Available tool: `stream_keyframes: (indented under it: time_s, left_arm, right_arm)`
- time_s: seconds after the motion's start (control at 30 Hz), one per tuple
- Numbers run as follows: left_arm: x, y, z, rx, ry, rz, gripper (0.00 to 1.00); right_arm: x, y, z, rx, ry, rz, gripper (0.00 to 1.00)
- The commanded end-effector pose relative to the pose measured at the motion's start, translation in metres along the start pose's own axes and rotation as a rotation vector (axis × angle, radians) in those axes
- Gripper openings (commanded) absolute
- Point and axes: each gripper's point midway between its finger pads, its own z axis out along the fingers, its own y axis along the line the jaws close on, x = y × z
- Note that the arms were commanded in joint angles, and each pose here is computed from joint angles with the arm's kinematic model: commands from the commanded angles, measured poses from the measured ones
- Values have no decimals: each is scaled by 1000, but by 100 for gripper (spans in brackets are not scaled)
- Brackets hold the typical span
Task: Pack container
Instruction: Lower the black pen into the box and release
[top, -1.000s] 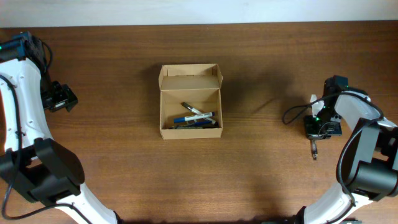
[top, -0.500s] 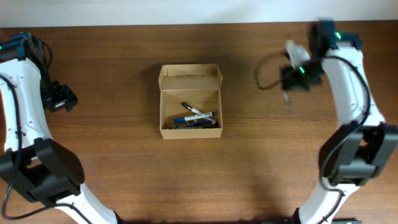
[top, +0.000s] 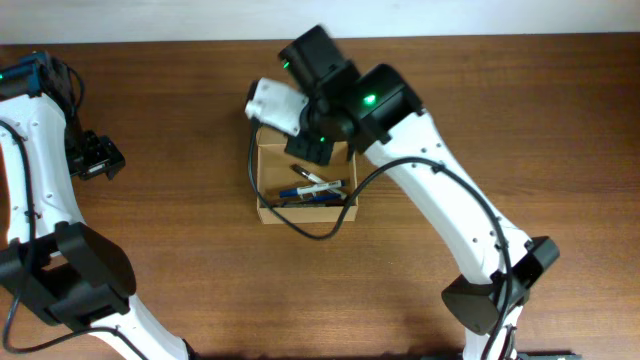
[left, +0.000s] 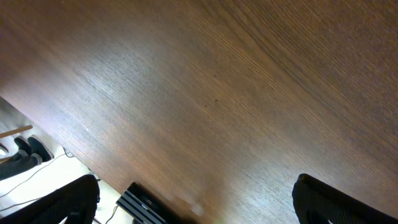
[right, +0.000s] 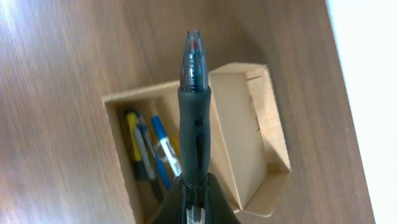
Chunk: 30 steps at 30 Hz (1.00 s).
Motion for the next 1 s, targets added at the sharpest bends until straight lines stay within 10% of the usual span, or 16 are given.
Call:
stream_keyframes:
  time_s: [0.0, 0.83, 0.97]
  left_arm:
    - [0, 2, 4, -6, 10, 8, 100]
    - [0, 2, 4, -6, 10, 8, 100]
    - [0, 2, 4, -6, 10, 8, 100]
  right_arm:
    - [33, 2, 37, -50, 116, -126, 4]
    - [114, 52, 186, -338, 340, -91, 4]
    - [109, 48, 184, -314, 335, -53, 46]
